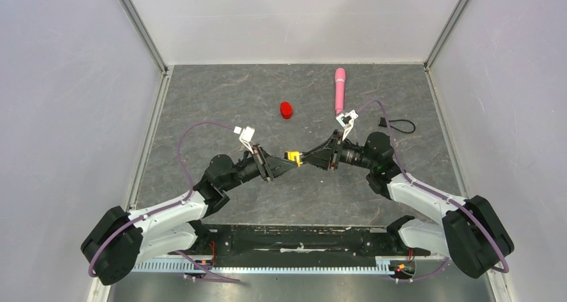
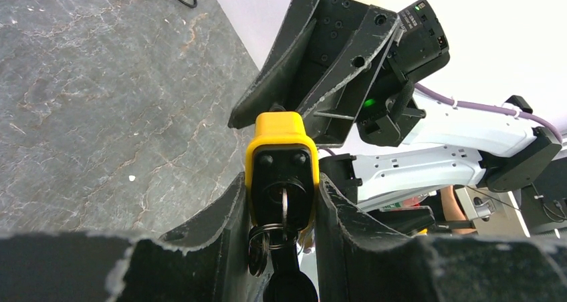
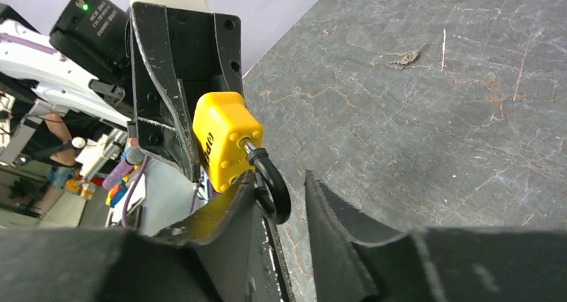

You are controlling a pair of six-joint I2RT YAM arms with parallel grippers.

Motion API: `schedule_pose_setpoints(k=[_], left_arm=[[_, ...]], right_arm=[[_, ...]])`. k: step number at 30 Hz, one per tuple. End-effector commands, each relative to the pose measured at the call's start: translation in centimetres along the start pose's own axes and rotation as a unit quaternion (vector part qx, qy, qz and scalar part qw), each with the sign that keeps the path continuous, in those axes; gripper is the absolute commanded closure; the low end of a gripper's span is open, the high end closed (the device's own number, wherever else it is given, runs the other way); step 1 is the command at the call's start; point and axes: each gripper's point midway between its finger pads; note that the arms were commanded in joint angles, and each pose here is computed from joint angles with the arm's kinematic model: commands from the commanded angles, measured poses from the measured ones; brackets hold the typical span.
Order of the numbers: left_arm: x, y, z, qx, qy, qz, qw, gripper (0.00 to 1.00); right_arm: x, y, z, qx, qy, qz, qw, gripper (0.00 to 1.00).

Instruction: Unlock with the key

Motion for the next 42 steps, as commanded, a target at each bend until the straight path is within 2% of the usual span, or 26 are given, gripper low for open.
schedule_pose_setpoints(k=[1, 10, 15, 20, 25, 28, 30, 31, 34, 37, 39, 42], left_arm=[[-4.8, 0.7, -2.0, -0.022, 0.000, 0.065, 0.998, 0.98], [-1.6, 0.8, -2.7, -0.025, -0.041, -0.033, 0.998, 0.98], [0.5, 0.8, -2.8, -0.020, -0.087, -0.088, 0.992, 0.98], [1.0, 1.2, -2.1, 0.004, -0.133, -0.113, 0.985, 0.98], [1.1, 1.2, -1.7, 0.014, -0.166, -0.128, 0.978, 0.98], [1.2, 0.9, -1.7, 0.019, -0.171, -0.148, 0.974, 0.98], [1.1, 0.8, -1.6, 0.026, -0.162, -0.154, 0.974, 0.98], [1.1, 0.8, -1.6, 0.027, -0.159, -0.157, 0.974, 0.98], [1.6, 0.6, -1.8, 0.021, -0.144, -0.170, 0.975, 0.98], [3.0, 0.0, -2.3, 0.011, -0.121, -0.203, 0.972, 0.98], [3.8, -0.5, -2.8, 0.002, -0.099, -0.228, 0.969, 0.98], [4.4, -0.8, -3.5, -0.004, -0.075, -0.253, 0.965, 0.98]], right_arm=[[0.9, 0.2, -0.4, -0.003, -0.052, -0.030, 0.998, 0.69], [-0.7, -0.4, 0.5, -0.003, -0.124, 0.011, 0.992, 0.97], [-2.4, -0.6, 0.7, 0.005, -0.201, 0.085, 0.976, 1.00], [-3.7, -1.3, 0.7, 0.012, -0.331, 0.180, 0.926, 1.00], [-5.9, -3.5, 0.1, 0.010, -0.408, 0.289, 0.866, 1.00], [-6.5, -4.4, 0.4, 0.025, -0.444, 0.326, 0.834, 1.00], [-6.3, -4.3, 0.8, 0.034, -0.461, 0.331, 0.822, 1.00], [-6.2, -4.1, 1.0, 0.041, -0.465, 0.331, 0.820, 0.98], [-6.2, -3.4, 1.4, 0.061, -0.453, 0.329, 0.826, 0.73], [-5.8, -3.1, 1.5, 0.066, -0.438, 0.319, 0.838, 0.56], [-5.1, -2.9, 1.5, 0.062, -0.429, 0.304, 0.848, 0.48], [-3.9, -2.6, 1.6, 0.052, -0.418, 0.273, 0.865, 0.42]])
Point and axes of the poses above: each gripper's point midway between its finger pads, its own y axis out along the fingers, its own x axis along the line the jaws close on, z = x × y, and after that the axes turned 15 degrees about -y, right-handed
